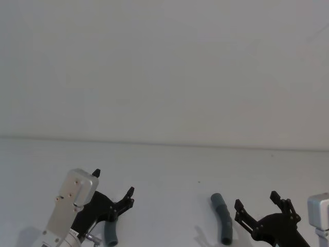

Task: Use both hands to pick up one end of the pipe from the table, align the ends, and insert them.

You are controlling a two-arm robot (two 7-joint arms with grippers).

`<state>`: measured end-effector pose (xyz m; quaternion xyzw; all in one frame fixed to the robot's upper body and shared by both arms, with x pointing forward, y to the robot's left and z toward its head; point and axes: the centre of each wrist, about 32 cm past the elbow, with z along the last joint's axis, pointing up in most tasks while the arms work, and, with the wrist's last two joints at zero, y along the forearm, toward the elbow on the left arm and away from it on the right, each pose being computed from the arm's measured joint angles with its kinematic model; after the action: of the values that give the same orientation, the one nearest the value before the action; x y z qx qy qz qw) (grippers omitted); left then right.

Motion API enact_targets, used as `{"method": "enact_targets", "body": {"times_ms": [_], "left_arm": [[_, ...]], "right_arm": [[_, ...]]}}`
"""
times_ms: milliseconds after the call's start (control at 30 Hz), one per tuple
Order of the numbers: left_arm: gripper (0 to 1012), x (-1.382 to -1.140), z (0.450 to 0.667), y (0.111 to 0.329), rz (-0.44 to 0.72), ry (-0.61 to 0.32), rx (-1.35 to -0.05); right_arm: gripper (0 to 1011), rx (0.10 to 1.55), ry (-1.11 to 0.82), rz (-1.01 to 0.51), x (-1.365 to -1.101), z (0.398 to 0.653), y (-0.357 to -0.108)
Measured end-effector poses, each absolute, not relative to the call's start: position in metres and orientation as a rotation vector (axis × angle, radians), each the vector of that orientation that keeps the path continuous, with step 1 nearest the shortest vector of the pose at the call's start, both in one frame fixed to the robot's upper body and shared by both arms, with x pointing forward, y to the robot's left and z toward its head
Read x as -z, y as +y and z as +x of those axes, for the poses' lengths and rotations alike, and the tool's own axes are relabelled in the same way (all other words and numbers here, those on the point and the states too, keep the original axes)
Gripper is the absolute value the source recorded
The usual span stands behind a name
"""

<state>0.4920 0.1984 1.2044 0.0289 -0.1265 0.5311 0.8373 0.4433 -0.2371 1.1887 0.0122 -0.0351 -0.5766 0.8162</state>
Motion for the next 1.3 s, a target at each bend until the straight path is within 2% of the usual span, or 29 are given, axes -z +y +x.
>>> {"method": "enact_targets", "body": {"times_ms": [1300], "left_arm": [[1001, -1.2044, 0.492, 0.1984, 0.061, -0.268, -1.124]], "right_arm": [[1001, 1.229, -0.075, 0.026, -1.1887, 0.4433, -0.2371]]}}
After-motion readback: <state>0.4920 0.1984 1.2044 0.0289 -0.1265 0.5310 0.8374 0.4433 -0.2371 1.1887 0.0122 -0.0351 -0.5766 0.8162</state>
